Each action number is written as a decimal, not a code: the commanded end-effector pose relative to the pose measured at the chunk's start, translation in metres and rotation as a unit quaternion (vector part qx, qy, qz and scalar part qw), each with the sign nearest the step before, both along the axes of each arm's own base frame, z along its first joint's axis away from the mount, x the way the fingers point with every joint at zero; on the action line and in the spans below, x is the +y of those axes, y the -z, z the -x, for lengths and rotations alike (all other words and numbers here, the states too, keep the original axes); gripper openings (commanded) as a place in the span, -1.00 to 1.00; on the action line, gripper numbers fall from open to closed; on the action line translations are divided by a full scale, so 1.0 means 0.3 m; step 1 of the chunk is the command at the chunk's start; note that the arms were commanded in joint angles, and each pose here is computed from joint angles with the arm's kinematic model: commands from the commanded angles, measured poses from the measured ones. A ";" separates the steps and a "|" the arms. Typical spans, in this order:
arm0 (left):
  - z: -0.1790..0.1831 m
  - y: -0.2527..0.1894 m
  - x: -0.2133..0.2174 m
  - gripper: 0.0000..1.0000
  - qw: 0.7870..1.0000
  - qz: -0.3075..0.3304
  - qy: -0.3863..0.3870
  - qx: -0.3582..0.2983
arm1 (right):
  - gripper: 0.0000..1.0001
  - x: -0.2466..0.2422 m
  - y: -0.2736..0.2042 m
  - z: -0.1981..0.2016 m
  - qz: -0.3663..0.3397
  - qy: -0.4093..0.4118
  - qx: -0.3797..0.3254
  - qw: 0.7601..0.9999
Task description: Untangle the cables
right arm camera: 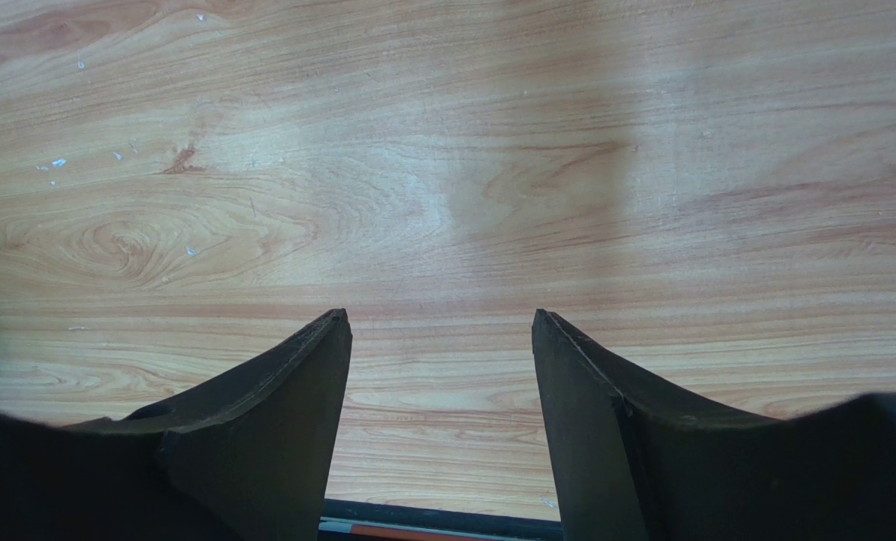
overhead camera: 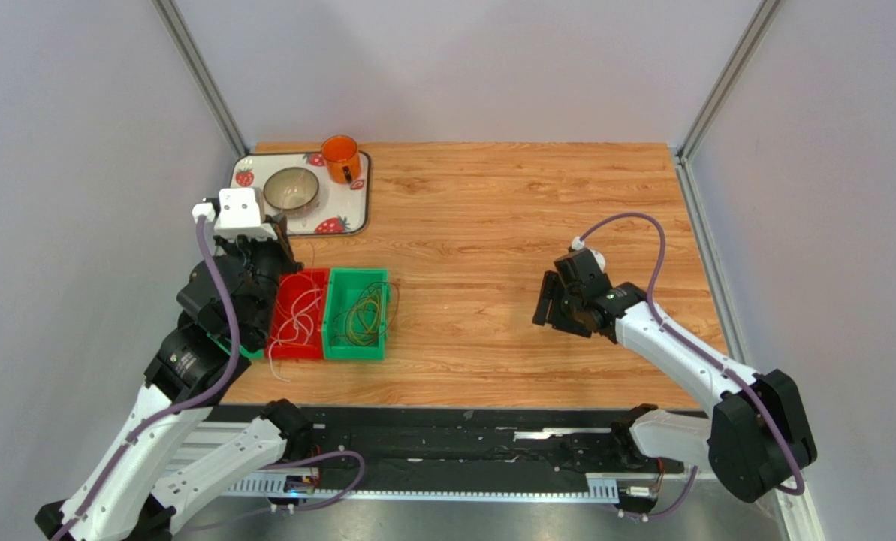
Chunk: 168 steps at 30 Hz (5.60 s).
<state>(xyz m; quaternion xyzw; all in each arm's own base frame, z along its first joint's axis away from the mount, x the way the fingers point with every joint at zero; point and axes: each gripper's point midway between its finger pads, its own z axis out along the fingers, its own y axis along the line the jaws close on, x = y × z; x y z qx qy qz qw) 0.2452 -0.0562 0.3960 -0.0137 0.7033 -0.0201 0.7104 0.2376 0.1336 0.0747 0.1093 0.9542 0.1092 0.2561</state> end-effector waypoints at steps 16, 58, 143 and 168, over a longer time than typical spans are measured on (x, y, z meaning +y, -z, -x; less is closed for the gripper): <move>-0.043 0.379 0.288 -1.00 0.950 0.021 -0.254 0.182 | 0.30 0.030 -0.076 -0.032 -0.034 -0.007 -0.044 0.998; -0.155 0.970 0.376 -1.00 0.859 0.155 -0.340 0.350 | 0.30 -0.007 -0.026 -0.004 -0.011 -0.015 -0.034 0.999; 0.202 0.381 0.013 0.59 0.982 0.068 0.103 0.140 | 0.82 0.116 -0.744 0.137 -0.334 -0.101 -0.425 0.835; 0.207 0.385 0.022 0.59 0.984 0.067 0.097 0.133 | 0.87 -0.008 -0.757 0.173 -0.280 -0.052 -0.470 0.836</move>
